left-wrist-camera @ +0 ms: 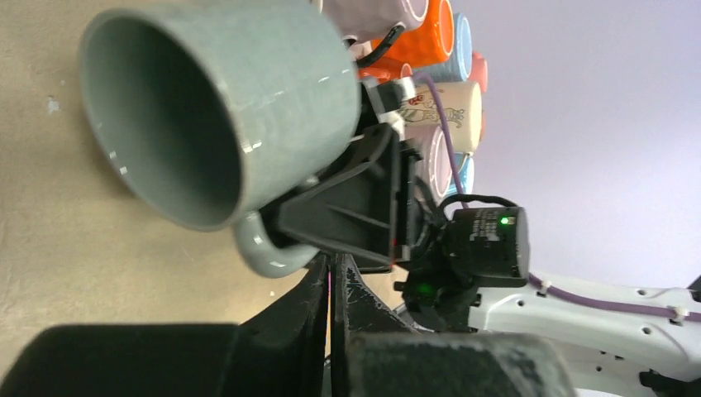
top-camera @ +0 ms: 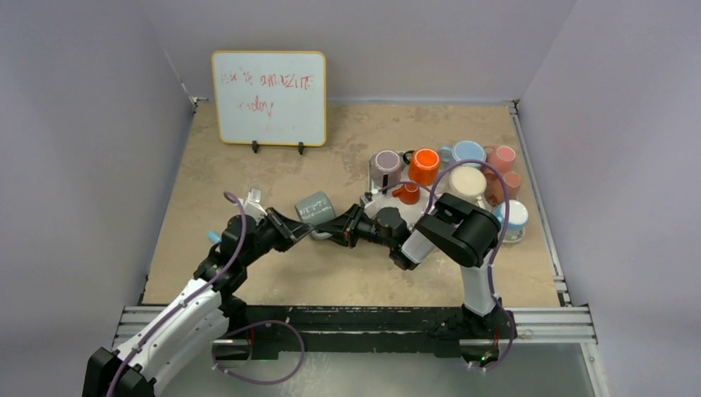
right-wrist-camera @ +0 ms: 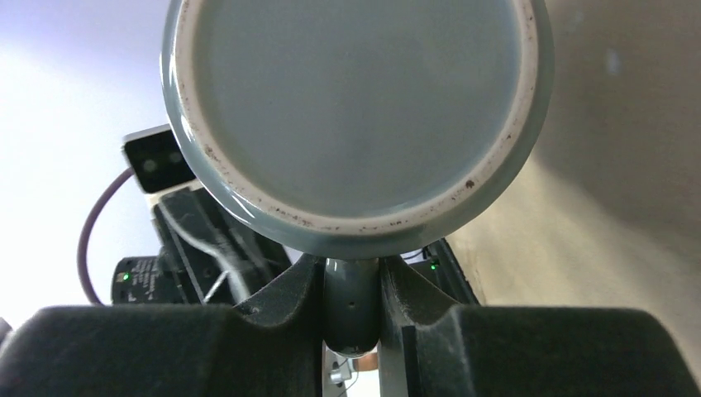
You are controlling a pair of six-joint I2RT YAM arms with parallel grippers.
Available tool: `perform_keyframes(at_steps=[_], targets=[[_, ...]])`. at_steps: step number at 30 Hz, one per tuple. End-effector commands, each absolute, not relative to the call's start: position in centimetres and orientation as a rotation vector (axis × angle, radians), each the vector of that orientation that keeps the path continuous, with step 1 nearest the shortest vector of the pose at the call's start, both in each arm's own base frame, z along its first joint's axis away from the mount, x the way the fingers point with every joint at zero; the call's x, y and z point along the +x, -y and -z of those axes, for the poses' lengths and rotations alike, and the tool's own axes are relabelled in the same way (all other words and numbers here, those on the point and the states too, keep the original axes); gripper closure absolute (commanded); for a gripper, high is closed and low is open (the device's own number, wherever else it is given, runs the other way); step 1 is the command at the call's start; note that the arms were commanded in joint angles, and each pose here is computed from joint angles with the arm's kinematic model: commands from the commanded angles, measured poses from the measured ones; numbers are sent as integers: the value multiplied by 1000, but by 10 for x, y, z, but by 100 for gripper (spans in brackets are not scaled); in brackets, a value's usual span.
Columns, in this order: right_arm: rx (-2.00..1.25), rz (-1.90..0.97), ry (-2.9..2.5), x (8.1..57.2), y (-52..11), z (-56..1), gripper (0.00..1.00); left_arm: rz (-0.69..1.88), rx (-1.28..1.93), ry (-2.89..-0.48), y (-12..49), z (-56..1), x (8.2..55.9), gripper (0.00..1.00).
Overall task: Turn the mug right side up
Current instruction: Turn over the cup on the tray.
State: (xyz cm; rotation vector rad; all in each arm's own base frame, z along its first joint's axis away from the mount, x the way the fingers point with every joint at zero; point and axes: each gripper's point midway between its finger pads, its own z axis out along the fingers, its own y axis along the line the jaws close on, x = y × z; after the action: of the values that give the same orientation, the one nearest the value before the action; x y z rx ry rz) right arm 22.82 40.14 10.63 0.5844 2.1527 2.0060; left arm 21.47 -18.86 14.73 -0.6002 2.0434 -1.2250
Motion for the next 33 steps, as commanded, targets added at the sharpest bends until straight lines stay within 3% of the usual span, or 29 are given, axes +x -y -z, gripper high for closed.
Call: perform_keyframes(at_steps=[1, 3, 9, 16, 27, 33], targets=[[439, -2235, -1895, 223, -402, -171, 100, 1278, -508, -1970, 196, -165, 220, 100], [436, -2246, -1877, 223, -402, -176, 100, 1311, -482, -1976, 200, -165, 216, 98], [430, -2258, -1859, 223, -401, -184, 100, 1325, -437, -2020, 203, -168, 207, 71], [454, -2294, -1795, 225, -397, -199, 100, 1272, -472, -2128, 197, -160, 193, 55], [377, -2192, -1809, 226, -399, -209, 100, 1216, -510, -2166, 187, -156, 185, 51], [302, -2278, -1697, 219, -395, -239, 100, 1427, -462, -2028, 203, -177, 184, 50]])
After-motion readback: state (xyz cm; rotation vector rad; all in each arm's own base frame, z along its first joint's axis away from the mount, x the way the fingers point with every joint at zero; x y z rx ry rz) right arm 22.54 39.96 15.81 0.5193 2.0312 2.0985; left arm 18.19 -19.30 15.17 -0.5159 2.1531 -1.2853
